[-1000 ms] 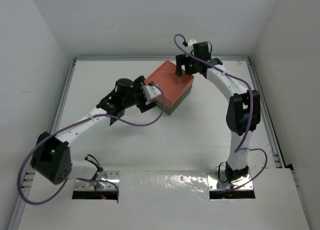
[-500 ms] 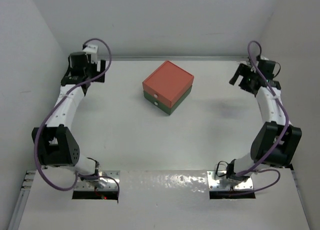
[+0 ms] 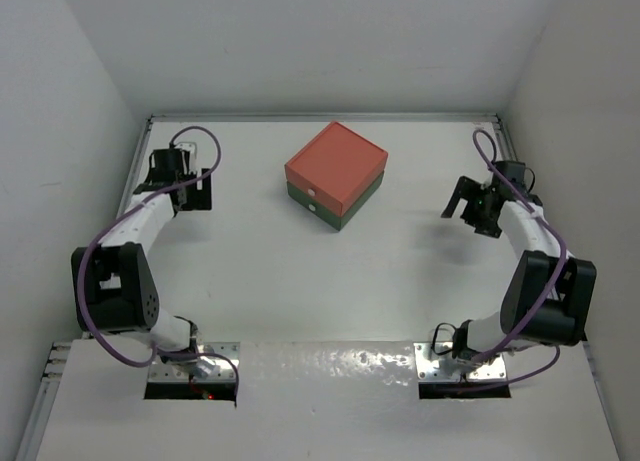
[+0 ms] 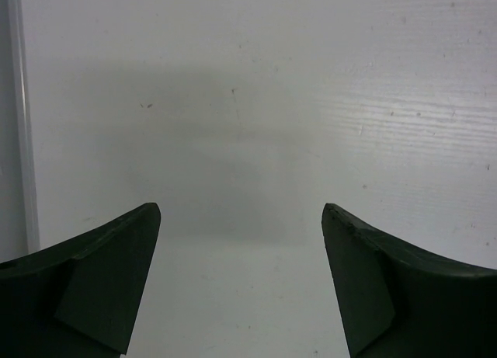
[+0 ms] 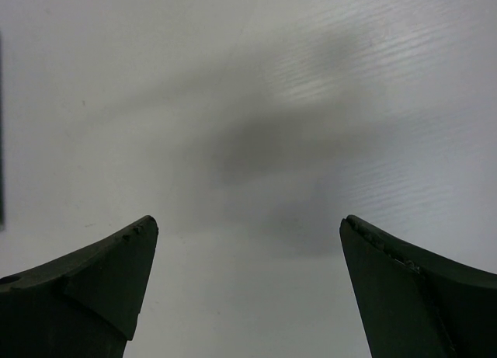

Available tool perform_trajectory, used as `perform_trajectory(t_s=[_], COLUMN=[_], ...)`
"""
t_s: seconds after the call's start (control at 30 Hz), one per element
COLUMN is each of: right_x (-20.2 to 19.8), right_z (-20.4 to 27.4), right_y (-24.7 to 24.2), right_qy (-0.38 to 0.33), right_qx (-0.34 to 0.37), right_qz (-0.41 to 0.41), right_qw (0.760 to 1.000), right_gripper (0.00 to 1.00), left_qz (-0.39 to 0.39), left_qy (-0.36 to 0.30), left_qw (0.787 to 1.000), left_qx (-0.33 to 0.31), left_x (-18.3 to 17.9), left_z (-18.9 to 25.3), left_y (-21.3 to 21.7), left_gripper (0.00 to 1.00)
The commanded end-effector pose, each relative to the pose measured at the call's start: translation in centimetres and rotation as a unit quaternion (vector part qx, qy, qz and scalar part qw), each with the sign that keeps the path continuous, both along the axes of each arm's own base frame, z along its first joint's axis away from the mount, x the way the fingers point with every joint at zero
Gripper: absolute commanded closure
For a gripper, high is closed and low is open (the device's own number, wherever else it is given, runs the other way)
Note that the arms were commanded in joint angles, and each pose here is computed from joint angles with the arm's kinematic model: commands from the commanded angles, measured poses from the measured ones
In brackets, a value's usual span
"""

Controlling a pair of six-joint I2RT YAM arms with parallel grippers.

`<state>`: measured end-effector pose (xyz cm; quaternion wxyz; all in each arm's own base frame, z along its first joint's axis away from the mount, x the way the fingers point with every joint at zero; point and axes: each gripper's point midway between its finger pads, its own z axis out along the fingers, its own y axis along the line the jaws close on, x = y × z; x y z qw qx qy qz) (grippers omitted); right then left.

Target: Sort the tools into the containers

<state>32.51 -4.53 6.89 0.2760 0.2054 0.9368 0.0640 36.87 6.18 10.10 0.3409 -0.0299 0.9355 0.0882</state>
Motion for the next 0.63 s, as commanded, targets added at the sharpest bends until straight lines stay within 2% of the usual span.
perform_trajectory(t_s=[0.0,0.33,0.53,0.6], right_x=[0.0,-0.2,0.7,0.9], right_z=[0.6,0.2,1.6,2.2], right_y=[0.8,1.7,2.8,2.9], right_qy=[-0.041,-0.057,-0.104,-0.142], right_qx=[0.013,0.033,0.054,0.047], right_qz=[0.004,0.002,0.03,0.032], right_qw=[0.999,0.998,0.993,0.988], right_gripper=[0.01,0.01,0.01,0.01], left_qz=[-0.014,-0.023,-0.014,-0.017], left_qy=[-0.076,-0.091,-0.099,-0.096], left_qw=[0.997,0.995,0.995,0.995], left_qx=[0.004,0.014,0.013,0.009], left_x=[0.6,-0.3,0.2,0.1], left_z=[3.6,3.2,4.1,3.8], left_y=[-0.2,-0.2,0.0,-0.2], left_gripper=[0.18,0.18,0.18,0.18])
